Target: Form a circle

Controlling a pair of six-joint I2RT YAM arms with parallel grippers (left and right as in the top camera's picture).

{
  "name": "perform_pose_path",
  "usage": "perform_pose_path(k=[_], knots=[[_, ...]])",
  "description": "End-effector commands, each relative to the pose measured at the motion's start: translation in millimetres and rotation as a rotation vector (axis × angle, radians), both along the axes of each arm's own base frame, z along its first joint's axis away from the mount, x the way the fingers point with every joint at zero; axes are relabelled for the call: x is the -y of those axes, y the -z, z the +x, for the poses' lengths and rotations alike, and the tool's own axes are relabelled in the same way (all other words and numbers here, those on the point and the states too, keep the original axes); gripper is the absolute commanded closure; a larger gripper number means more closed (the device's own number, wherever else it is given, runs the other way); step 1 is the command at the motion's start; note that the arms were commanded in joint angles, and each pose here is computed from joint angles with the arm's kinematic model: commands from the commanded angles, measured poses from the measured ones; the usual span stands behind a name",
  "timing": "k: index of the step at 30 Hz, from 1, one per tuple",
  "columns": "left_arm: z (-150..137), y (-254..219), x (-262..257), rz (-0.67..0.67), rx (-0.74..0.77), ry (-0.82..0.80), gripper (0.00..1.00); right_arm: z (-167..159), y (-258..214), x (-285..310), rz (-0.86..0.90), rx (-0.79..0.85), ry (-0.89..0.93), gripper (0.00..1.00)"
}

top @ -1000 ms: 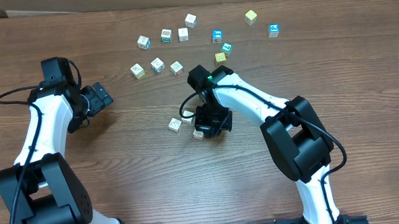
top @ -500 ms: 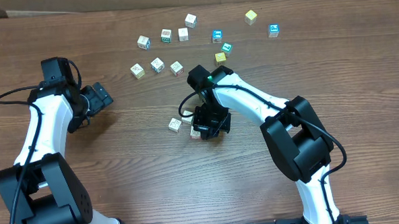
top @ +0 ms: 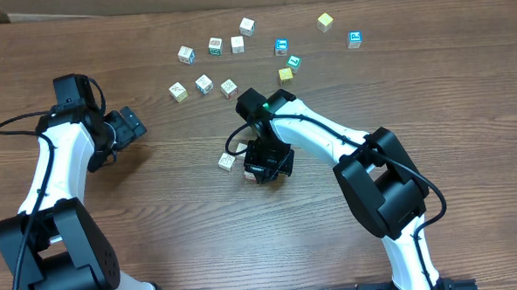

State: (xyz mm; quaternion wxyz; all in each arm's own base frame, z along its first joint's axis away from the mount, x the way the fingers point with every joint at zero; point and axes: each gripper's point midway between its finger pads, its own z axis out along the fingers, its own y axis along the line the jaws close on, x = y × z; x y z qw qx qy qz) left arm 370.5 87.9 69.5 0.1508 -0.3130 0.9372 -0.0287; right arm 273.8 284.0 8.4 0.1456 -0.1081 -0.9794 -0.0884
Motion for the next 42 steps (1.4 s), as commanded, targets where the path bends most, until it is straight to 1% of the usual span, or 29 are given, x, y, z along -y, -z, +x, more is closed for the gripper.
perform_pose_path(k=[1,8,35,42], knots=[[1,1,2,-0.010,-0.001,-0.002,0.01,1,-11,-3,0.019,0.018,0.011,0.94],[1,1,2,-0.010,-0.001,-0.002,0.01,-1,-10,2,-0.004,0.016,0.011,0.94],[1,1,2,-0.010,-0.001,-0.002,0.00,3,-10,-6,0.024,0.037,0.006,0.93],[1,1,2,-0.010,-0.001,-0.002,0.00,3,-9,17,-0.056,0.020,0.023,0.91]])
